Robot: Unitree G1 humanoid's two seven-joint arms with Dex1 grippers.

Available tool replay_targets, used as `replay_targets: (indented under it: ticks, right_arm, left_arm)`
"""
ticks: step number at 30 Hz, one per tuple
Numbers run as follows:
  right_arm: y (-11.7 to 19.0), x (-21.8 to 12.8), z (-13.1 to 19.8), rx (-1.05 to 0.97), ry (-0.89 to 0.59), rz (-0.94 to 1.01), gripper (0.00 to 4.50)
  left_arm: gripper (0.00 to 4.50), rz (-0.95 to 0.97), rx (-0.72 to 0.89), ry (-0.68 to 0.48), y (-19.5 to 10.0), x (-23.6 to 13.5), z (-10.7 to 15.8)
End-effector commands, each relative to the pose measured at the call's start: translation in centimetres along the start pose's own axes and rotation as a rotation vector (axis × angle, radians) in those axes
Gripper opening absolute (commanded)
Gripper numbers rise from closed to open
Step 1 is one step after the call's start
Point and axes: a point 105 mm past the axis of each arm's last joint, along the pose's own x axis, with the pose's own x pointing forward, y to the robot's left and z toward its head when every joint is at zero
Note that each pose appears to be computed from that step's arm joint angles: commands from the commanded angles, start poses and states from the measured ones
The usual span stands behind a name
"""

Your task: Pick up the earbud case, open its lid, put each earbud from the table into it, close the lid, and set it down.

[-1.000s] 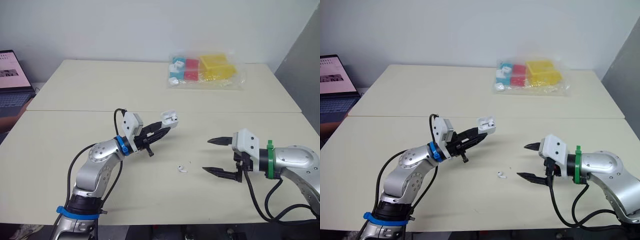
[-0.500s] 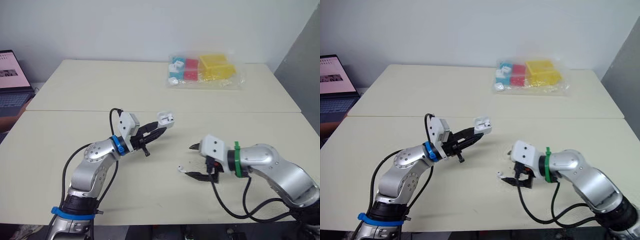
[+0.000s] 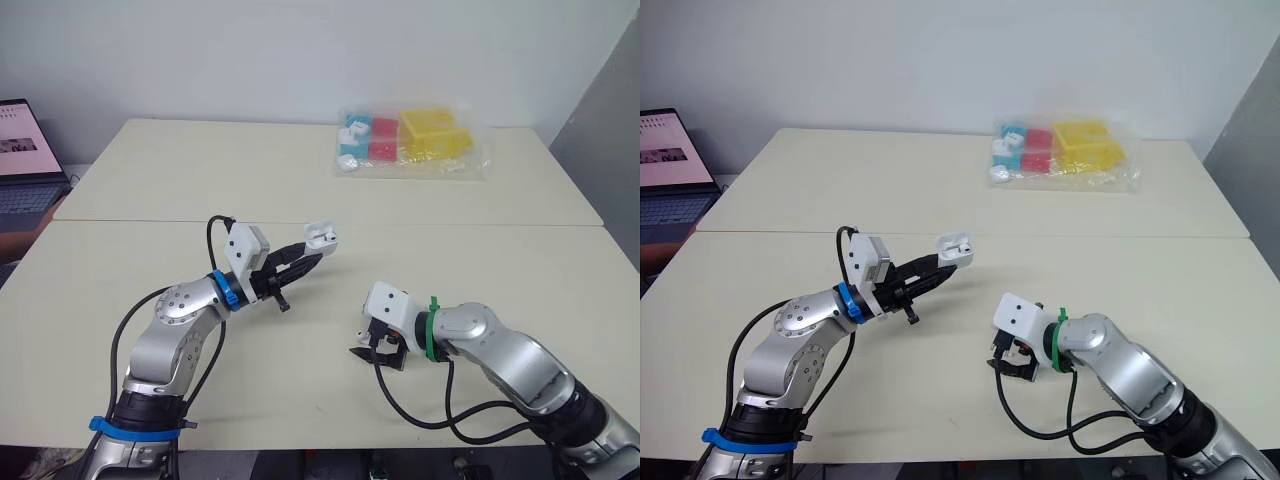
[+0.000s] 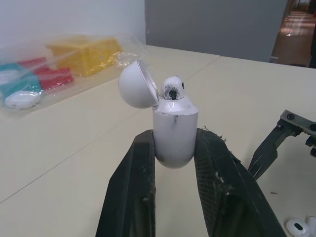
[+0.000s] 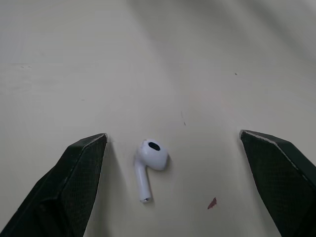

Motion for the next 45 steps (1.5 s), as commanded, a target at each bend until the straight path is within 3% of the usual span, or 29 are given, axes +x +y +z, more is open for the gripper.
replay_targets:
  ticks: [1, 3, 13, 21, 28, 43, 45]
  right_arm:
    - [-0.2, 0.1, -0.9, -0.009, 0.024, -0.007, 4.33]
    - [-0.3, 0.0, -1.0, -0.002, 0.022, -0.005, 3.91]
    - [0.7, -0.7, -2.3, 0.069, 0.052, 0.063, 0.43]
    - [0.3, -4.4, -3.4, -0.011, 0.081, 0.145, 0.42]
    - [-2.2, -10.6, -8.8, -0.236, 0.302, 0.253, 0.42]
    - [-3.9, -13.3, -11.3, -0.222, 0.451, 0.326, 0.42]
    - [-4.0, -13.3, -11.4, -0.213, 0.447, 0.324, 1.16]
  left_arm:
    - [0.73, -0.014, 0.045, -0.041, -0.2, 0.1, 1.5]
    - [0.73, -0.012, 0.046, -0.042, -0.1, 0.1, 1.5]
    - [0.73, -0.008, 0.051, -0.043, -0.2, 0.1, 1.5]
    - [0.73, -0.008, 0.046, -0.047, -0.5, 0.1, 1.4]
    - [0.73, -0.015, 0.035, -0.044, -1.0, 0.1, 1.1]
    - [0.73, -0.011, 0.029, -0.034, -1.3, -0.2, 1.0]
    - [0.73, -0.011, 0.029, -0.031, -1.4, -0.3, 1.0]
